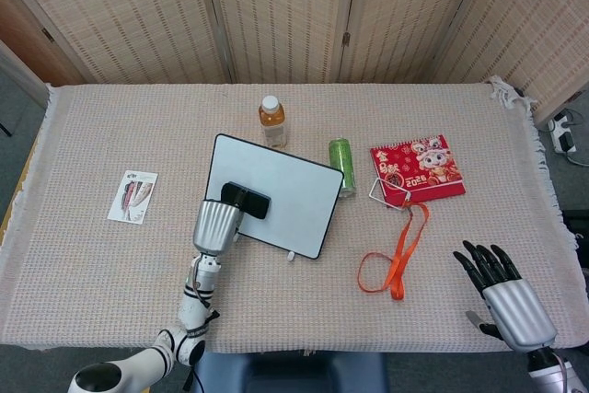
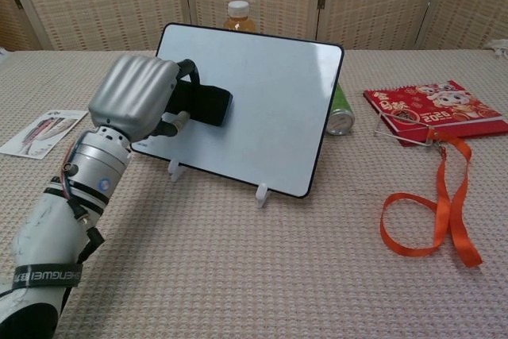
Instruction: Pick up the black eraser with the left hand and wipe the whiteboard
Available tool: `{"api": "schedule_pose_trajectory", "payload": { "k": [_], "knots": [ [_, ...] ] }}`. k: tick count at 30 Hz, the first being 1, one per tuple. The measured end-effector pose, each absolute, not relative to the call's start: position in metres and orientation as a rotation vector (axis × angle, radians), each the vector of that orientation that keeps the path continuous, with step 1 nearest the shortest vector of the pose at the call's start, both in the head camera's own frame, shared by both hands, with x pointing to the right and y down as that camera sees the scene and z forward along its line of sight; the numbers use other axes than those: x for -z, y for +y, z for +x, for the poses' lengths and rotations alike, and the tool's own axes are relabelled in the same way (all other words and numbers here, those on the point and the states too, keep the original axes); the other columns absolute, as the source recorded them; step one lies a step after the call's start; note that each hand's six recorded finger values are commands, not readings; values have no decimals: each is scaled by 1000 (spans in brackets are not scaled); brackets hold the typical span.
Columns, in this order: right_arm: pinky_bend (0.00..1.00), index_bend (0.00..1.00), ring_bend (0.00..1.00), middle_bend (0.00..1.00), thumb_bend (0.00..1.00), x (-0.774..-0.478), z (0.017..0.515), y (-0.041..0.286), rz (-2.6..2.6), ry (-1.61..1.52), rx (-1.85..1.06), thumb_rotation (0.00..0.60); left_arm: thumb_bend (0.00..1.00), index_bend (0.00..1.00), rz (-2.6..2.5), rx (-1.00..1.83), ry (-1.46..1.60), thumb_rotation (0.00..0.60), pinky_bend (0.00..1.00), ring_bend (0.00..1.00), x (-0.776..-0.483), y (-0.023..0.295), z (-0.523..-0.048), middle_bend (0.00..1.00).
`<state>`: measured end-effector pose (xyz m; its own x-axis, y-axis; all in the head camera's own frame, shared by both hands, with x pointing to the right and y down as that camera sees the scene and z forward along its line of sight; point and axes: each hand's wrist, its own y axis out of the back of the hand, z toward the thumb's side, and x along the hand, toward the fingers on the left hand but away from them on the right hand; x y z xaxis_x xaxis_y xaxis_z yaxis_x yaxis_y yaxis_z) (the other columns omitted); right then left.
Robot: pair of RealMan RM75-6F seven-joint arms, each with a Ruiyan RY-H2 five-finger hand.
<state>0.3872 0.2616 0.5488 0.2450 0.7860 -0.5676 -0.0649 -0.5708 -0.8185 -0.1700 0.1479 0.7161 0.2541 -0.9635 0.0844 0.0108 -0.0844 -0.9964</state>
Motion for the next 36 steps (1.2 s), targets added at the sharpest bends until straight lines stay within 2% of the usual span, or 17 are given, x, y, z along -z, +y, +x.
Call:
{"api": "schedule_pose_trajectory", "payload": {
  "k": [7, 11, 13, 17, 20, 24, 36],
  "knots": [
    [0, 0, 0, 0, 256, -548, 388, 262, -1758, -670, -1418, 600, 481, 697, -1379, 1090, 962, 600, 1000, 999, -720, 148, -167, 1000],
    [0, 0, 0, 0, 256, -548, 388, 261, -1757, -672, -1417, 600, 480, 639, -1381, 1099, 954, 600, 1000, 999, -723, 147, -165, 1000],
    [0, 0, 0, 0, 256, -547, 388, 261, -1756, -674, -1416, 600, 479, 558, -1379, 1098, 952, 600, 1000, 999, -724, 147, -166, 1000],
    [0, 0, 0, 0, 257, -547, 388, 262, -1755, -673, -1416, 600, 478, 300, -1392, 1080, 965, 600, 1000, 998, -722, 148, -165, 1000],
    [0, 0, 0, 0, 256, -548, 388, 262, -1754, -671, -1417, 600, 476, 210, -1400, 1066, 962, 600, 1000, 998, -721, 149, -166, 1000],
    [0, 0, 0, 0, 256, -548, 387, 262, -1752, -667, -1419, 600, 468, 164, -1408, 1062, 958, 600, 1000, 998, -719, 152, -166, 1000],
    [0, 0, 0, 0, 257, -549, 387, 263, -1748, -665, -1421, 600, 345, 35, -1410, 1111, 913, 600, 1000, 997, -717, 159, -170, 1000]
  ]
}}
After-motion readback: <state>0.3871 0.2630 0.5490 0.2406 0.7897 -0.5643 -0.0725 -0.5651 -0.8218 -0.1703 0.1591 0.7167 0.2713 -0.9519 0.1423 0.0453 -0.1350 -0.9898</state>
